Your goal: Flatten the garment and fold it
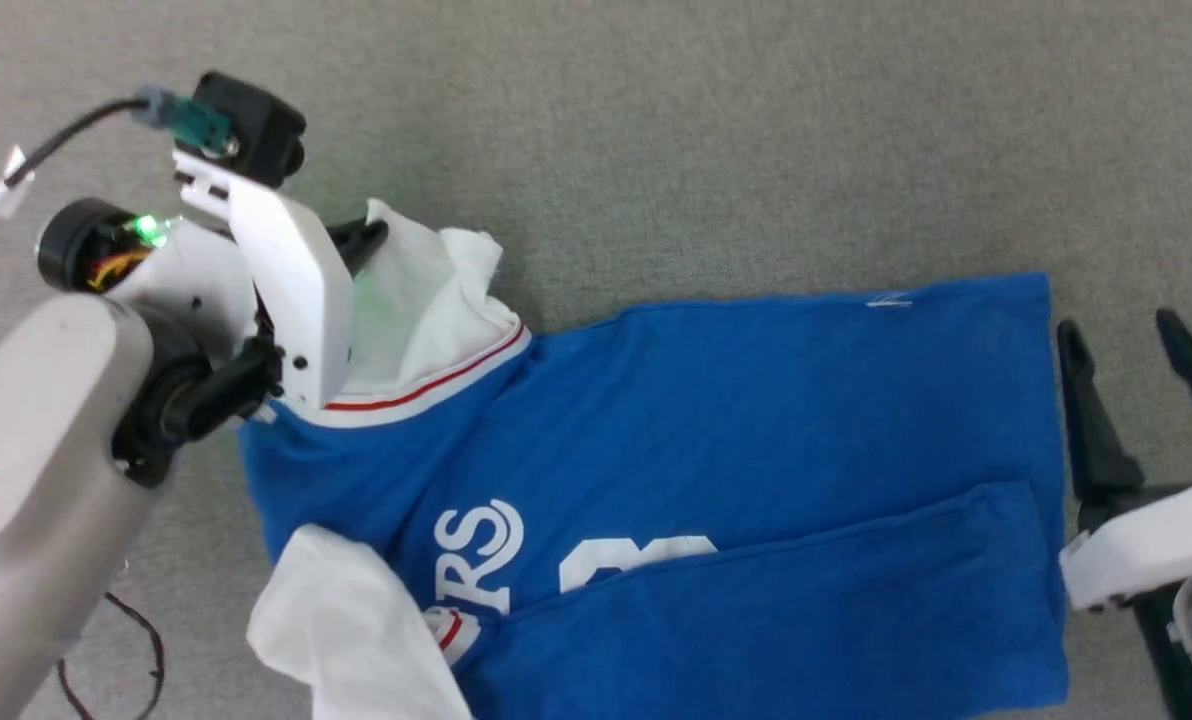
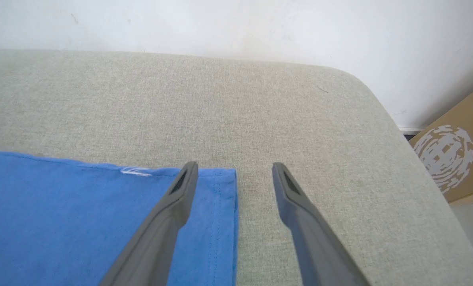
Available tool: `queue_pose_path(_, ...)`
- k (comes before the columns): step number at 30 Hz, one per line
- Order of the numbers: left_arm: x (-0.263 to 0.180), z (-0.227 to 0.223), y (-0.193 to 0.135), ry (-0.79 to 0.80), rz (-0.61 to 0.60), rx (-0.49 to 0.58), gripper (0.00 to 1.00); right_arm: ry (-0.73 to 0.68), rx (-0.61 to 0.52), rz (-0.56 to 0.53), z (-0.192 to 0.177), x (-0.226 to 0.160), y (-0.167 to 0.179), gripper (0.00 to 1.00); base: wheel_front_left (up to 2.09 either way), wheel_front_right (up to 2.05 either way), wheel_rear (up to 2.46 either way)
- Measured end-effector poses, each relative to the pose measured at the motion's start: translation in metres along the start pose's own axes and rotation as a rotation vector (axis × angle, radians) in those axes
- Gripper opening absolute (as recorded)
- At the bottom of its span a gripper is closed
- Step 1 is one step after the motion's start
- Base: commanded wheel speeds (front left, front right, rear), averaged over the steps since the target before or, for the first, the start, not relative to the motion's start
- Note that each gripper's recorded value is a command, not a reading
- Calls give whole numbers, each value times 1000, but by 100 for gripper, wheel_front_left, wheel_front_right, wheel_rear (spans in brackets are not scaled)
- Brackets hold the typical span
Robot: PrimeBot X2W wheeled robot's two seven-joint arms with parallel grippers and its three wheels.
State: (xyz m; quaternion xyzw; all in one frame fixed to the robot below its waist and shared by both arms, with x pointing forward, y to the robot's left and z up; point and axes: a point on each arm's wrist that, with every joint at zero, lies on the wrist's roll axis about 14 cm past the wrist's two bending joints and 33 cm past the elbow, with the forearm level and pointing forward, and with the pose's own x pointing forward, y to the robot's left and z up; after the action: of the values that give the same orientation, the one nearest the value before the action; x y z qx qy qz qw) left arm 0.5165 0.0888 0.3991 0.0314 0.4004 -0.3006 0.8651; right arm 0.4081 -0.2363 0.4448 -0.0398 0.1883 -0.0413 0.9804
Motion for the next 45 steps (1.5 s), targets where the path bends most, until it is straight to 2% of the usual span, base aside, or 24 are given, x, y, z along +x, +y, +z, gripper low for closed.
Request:
queue_pose_path(5,-20,13,0,-85,29,-8,0,-69,-23,12,35,7,-7,100,0,0,0)
queue_pose_path(8,-32,19,4,-119,54,-11,0,-58,-40,14,46,14,-13,100,0,0,0)
queue_pose_path(12,-42,19,8,-131,74,-15,0,63,-33,34,32,26,-15,100,0,0,0)
queue_pose_path(15,-41,17,10,-128,75,-24,0,166,-73,59,15,34,-15,100,0,0,0)
queue_pose_path(20,-32,6,13,-105,66,-46,0,321,-41,103,-19,42,-6,100,0,0,0)
queue_pose_path(29,-22,-11,25,-58,78,-75,0,470,-27,172,-54,55,11,100,0,0,0)
queue_pose_path(30,-22,-12,26,-57,79,-76,0,476,-19,173,-54,57,11,58,0,0,0)
queue_pose_path(31,-22,-12,27,-56,81,-77,0,478,-17,176,-54,58,13,38,0,0,0)
queue_pose_path(32,-22,-12,27,-56,83,-80,0,474,-18,180,-52,59,14,1,0,0,0)
queue_pose_path(38,-30,2,28,-126,97,-81,0,436,-14,185,-42,58,16,0,0,0,0)
queue_pose_path(45,-68,52,32,-390,148,-46,0,286,-33,161,-5,53,6,0,0,0,0)
